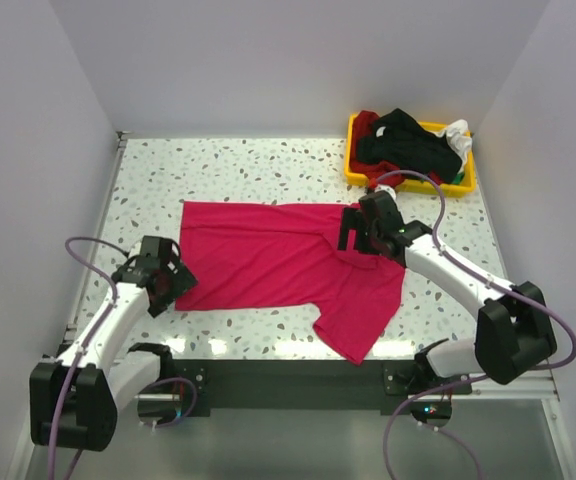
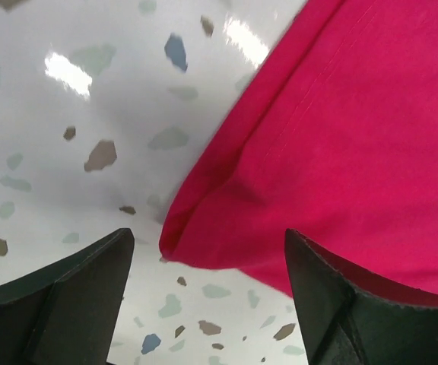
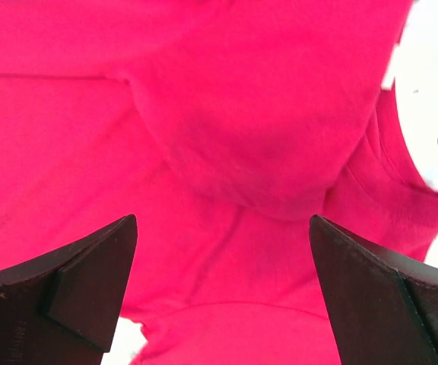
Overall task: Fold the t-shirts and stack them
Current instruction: Fold the tshirt
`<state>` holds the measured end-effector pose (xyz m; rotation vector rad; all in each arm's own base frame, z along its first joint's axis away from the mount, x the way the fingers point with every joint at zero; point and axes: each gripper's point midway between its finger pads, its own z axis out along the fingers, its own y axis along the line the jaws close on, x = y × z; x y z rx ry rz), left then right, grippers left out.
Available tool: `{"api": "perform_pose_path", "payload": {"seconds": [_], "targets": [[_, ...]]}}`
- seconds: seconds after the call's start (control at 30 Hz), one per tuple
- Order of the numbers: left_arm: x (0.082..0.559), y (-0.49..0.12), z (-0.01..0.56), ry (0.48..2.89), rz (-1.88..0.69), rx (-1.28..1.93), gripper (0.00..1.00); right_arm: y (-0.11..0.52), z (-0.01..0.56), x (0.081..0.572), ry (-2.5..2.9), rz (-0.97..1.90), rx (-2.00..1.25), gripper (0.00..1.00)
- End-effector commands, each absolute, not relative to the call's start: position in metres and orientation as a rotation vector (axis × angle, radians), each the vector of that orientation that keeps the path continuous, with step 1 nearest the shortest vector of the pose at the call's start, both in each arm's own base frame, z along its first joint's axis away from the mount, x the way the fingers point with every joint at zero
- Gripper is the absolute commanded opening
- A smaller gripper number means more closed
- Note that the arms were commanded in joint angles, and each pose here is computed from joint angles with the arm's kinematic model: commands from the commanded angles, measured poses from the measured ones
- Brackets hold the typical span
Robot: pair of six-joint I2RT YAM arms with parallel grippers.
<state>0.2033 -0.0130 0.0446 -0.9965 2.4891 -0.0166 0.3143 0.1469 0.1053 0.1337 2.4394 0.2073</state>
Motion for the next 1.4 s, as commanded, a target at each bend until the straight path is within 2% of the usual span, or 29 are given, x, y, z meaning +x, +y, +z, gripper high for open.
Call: {"api": "perform_pose_path", "payload": {"seconds": [0.0, 0.1, 0.13, 0.17, 0.53, 0.6, 0.73, 0.97, 1.13, 1.37], "targets": [[0.19, -0.029, 0.036, 2.503, -0.099, -1.056, 0.84, 0.141, 0.115, 0.312, 2.409, 0.201, 0.174, 0.99], [0.184, -0.023, 0.028, 2.52, -0.026, -1.123, 0.76, 0.14, 0.112, 0.308, 2.424, 0.198, 0.179, 0.98], [0.178, -0.018, 0.024, 2.536, 0.033, -1.15, 0.69, 0.138, 0.111, 0.308, 2.424, 0.189, 0.184, 0.99], [0.175, -0.017, 0.022, 2.545, 0.048, -1.162, 0.66, 0.138, 0.112, 0.307, 2.425, 0.183, 0.185, 0.99], [0.173, -0.018, 0.019, 2.515, 0.025, -1.199, 0.27, 0.133, 0.104, 0.294, 2.49, 0.152, 0.19, 0.99], [0.175, -0.015, 0.02, 2.503, 0.049, -1.196, 0.22, 0.14, 0.105, 0.286, 2.501, 0.158, 0.131, 0.99], [0.177, -0.007, 0.022, 2.489, 0.113, -1.21, 0.02, 0.162, 0.105, 0.251, 2.566, 0.129, -0.063, 0.99], [0.189, -0.002, 0.033, 2.434, 0.118, -1.17, 0.0, 0.191, 0.07, 0.15, 2.722, 0.119, -0.524, 0.98], [0.192, -0.005, 0.033, 2.443, 0.095, -1.156, 0.0, 0.189, 0.047, 0.1, 2.825, 0.036, -0.706, 0.95], [0.192, -0.003, 0.035, 2.429, 0.103, -1.158, 0.0, 0.177, 0.019, 0.069, 2.939, 0.052, -0.726, 0.68]]}}
